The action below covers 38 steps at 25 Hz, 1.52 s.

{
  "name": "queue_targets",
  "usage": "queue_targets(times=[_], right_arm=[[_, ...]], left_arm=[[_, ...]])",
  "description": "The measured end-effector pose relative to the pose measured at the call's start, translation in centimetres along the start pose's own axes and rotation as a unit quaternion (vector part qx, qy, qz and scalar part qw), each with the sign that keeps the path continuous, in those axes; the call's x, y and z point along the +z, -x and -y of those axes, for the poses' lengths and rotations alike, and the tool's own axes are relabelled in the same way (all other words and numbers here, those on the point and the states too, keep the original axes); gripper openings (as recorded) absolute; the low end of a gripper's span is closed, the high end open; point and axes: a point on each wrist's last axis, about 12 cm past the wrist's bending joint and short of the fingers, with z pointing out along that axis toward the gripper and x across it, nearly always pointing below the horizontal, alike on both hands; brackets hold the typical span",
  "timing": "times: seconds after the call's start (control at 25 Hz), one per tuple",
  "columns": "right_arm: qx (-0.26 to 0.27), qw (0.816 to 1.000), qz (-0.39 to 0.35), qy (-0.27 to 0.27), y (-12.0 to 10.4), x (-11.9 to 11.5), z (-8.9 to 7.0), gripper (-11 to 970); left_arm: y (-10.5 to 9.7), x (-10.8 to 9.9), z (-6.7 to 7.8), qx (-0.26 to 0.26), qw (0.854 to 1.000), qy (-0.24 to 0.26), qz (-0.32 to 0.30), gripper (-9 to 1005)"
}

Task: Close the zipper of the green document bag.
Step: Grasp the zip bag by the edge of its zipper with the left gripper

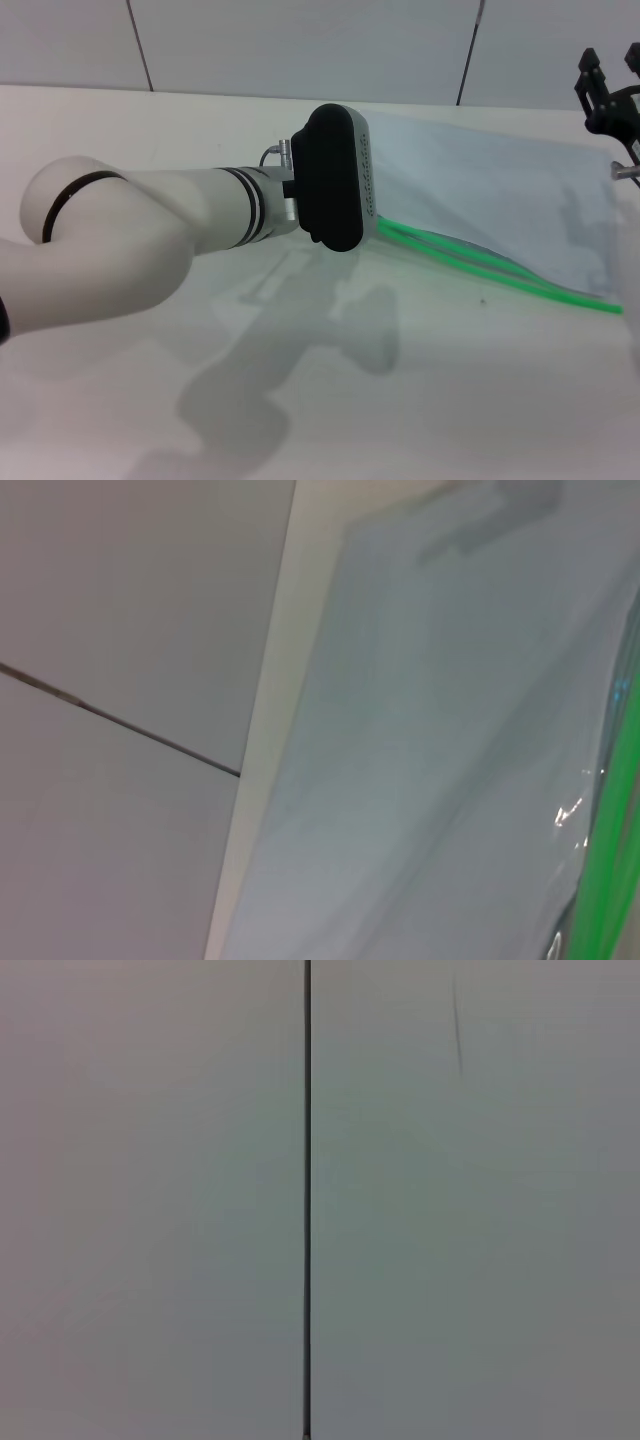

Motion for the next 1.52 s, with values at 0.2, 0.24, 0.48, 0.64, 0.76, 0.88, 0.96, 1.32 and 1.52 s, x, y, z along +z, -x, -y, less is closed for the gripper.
queue_targets(times=[0.2, 0.24, 0.48, 0.64, 0.76, 0.88, 0.96, 1.32, 1.52], right_arm=[[0.000, 1.000, 0.001, 0.001, 0.05, 0.07, -0.04, 527], [0.000, 1.000, 0.001, 0.001, 0.05, 0.07, -0.04, 527], [0.000, 1.000, 0.001, 0.001, 0.08, 0.12, -0.06, 527], [0.000, 1.000, 0.001, 0.001, 0.09, 0.12, -0.07, 527], [0.000, 1.000, 0.001, 0.001, 0.09, 0.12, -0.06, 527], [0.000, 1.000, 0.001, 0.001, 0.09, 0.12, -0.06, 527], [0.000, 1.000, 0.001, 0.001, 0.09, 0.12, -0.06, 527], [0.000, 1.000, 0.002, 0.002, 0.14, 0.23, -0.17, 527], [0.000, 1.000, 0.001, 0.003, 0.14, 0.26, -0.21, 527]], left_arm=[[0.03, 0.01, -0.01, -0.001, 1.000, 0.000, 0.001, 738], [0.03, 0.01, -0.02, -0.001, 1.000, 0.001, 0.001, 738], [0.09, 0.00, -0.08, -0.001, 1.000, 0.006, 0.004, 738], [0.09, 0.00, -0.08, 0.000, 1.000, 0.006, 0.005, 738], [0.04, 0.04, -0.03, 0.002, 1.000, 0.008, 0.006, 737], [0.00, 0.13, 0.10, 0.006, 1.000, 0.010, 0.008, 737], [0.03, 0.17, 0.19, 0.008, 1.000, 0.012, 0.009, 737], [0.09, 0.34, 0.48, 0.017, 1.000, 0.014, 0.014, 737], [0.23, 0.67, 0.88, 0.020, 1.000, 0.013, 0.020, 737]])
